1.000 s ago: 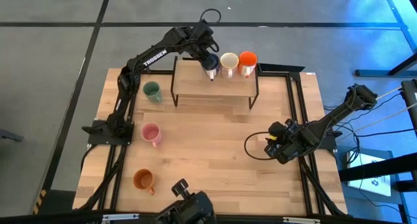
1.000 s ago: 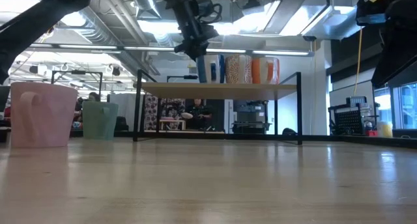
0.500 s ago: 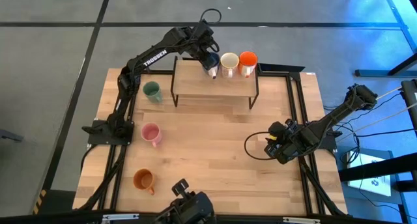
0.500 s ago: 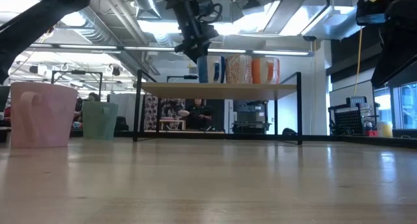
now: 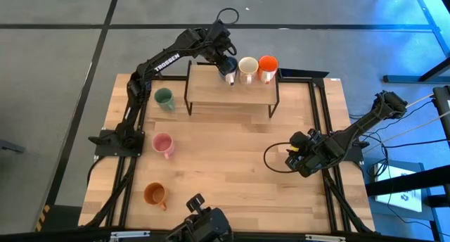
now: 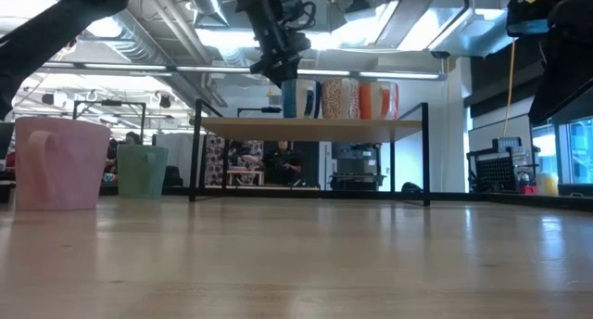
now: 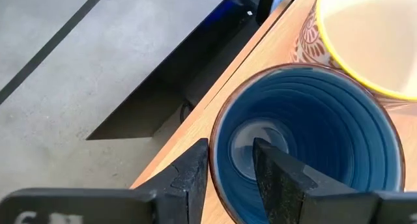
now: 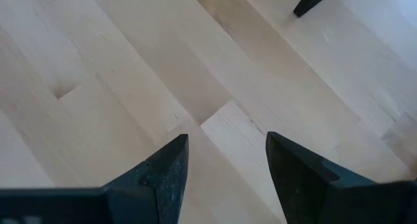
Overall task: Place coffee mugs
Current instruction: Put the blue mug on the shelf, then put the orange mug on the shelf
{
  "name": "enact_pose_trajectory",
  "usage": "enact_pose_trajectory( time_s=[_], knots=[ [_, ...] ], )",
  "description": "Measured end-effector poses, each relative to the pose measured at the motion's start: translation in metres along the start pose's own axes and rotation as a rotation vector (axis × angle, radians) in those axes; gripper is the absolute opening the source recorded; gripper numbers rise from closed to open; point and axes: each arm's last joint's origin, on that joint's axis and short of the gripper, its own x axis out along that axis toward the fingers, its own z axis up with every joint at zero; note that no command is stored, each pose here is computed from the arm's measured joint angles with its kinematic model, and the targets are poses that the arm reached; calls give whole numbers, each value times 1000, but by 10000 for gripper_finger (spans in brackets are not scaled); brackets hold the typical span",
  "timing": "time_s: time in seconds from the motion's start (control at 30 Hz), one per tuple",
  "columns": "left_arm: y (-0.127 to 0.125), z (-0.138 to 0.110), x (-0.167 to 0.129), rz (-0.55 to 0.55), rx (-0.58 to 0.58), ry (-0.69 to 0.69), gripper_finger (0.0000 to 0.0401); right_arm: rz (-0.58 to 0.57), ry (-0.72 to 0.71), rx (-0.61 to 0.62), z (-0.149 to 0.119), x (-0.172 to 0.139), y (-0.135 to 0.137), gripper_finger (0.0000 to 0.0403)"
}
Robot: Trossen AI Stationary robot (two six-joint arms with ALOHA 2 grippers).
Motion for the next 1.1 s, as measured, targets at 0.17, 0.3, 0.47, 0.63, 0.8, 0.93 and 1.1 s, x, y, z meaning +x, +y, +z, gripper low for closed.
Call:
enact_pose_trajectory(
  time_s=[0.17, 0.3, 0.47, 0.63, 0.8, 0.93, 1.1],
  knots=[
    [0, 3, -8, 0, -1, -14, 136, 12, 33, 2, -1, 0, 0, 193],
    [-1, 4, -26, 29, 1, -60, 137, 17, 61, -1, -2, 0, 0, 193],
    [-4, 4, -68, 21, 5, -140, 136, 18, 63, -2, -2, 0, 0, 193],
    [-18, -2, -111, -5, 31, -216, 135, 13, 35, 0, -1, 0, 1, 193],
    [-39, -19, -160, -15, 51, -267, 135, 9, 20, 1, -1, 0, 1, 193],
    [-61, -42, -193, -21, 78, -237, 135, 9, 16, 1, 0, 0, 1, 193],
    [-94, -80, -227, -42, 70, -150, 135, 26, -7, -1, 1, 0, 3, 193]
  ],
)
